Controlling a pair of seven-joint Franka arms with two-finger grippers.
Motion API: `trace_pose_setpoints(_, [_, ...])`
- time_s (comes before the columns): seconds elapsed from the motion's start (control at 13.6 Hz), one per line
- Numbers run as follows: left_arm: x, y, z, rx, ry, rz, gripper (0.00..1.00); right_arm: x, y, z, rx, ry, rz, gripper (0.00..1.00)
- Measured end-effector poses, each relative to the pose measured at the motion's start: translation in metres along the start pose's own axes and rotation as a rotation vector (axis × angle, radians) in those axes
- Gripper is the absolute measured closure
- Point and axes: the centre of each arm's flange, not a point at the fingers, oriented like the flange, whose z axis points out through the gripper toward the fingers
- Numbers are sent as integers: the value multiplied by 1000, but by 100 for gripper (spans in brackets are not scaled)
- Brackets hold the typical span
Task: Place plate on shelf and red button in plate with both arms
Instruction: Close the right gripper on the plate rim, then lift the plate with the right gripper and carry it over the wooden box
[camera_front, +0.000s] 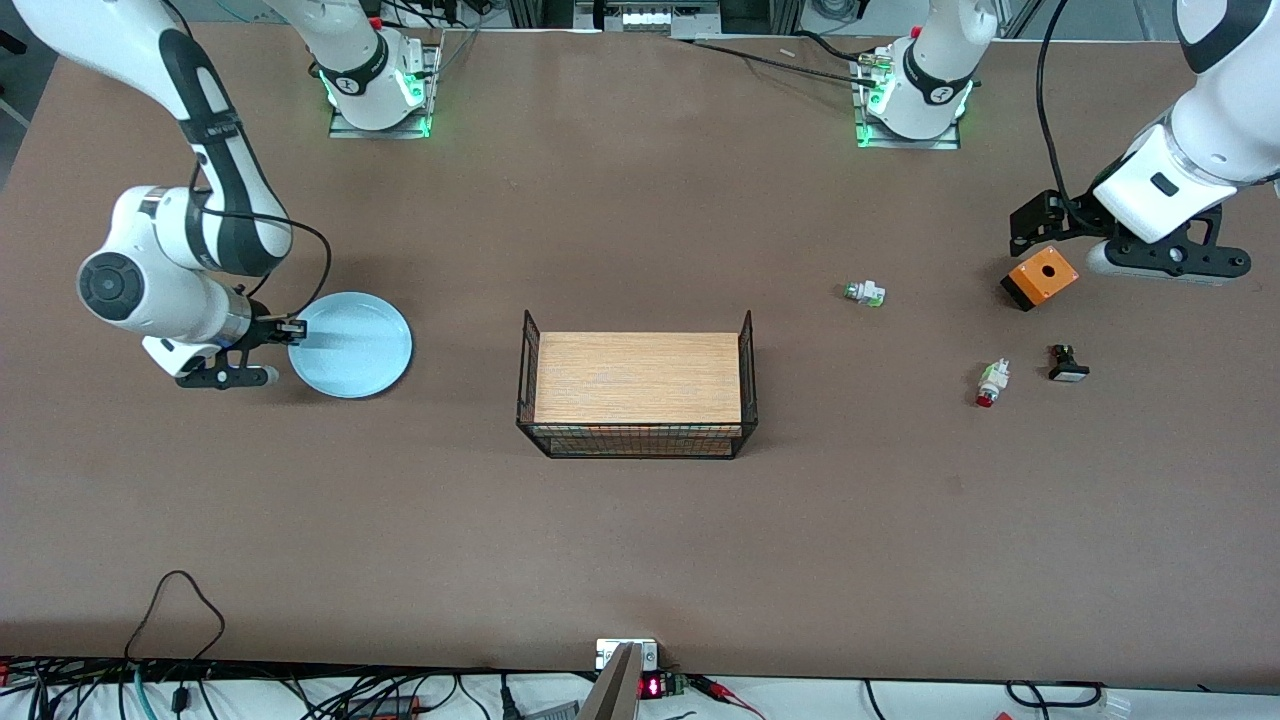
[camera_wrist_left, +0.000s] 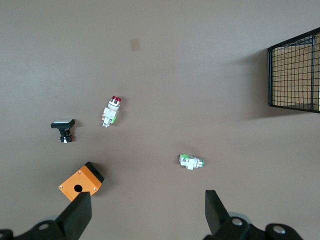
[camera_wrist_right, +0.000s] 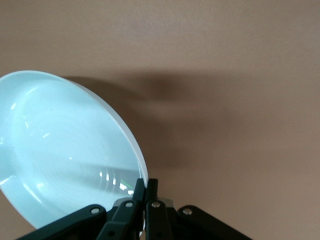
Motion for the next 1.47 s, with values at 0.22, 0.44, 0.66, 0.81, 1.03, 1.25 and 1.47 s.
trace_pose_setpoints(0.22, [0,0,0,0,0,0,0,2,-1,-57,39,15,24,97])
trace_pose_setpoints(0.44, [0,0,0,0,0,0,0,-1,-9,-107,148,-10,101,97])
trace_pose_setpoints(0.66, [1,0,0,0,1,0,0,-4,-35,-157,214,-48,256,97])
trace_pose_setpoints(0.81, [1,0,-2,0,1,0,0,-9,-71,-185,266,-87,381,97])
trace_pose_setpoints(1.03, [2,1,-5,0,1,2,0,-18,-132,-227,323,-147,578,97])
trace_pose_setpoints(1.25, [4,1,-5,0,-7,3,0,-31,-193,-256,353,-199,790,97])
trace_pose_setpoints(1.47, [6,2,-2,0,-12,3,0,-49,-258,-262,328,-233,884,97])
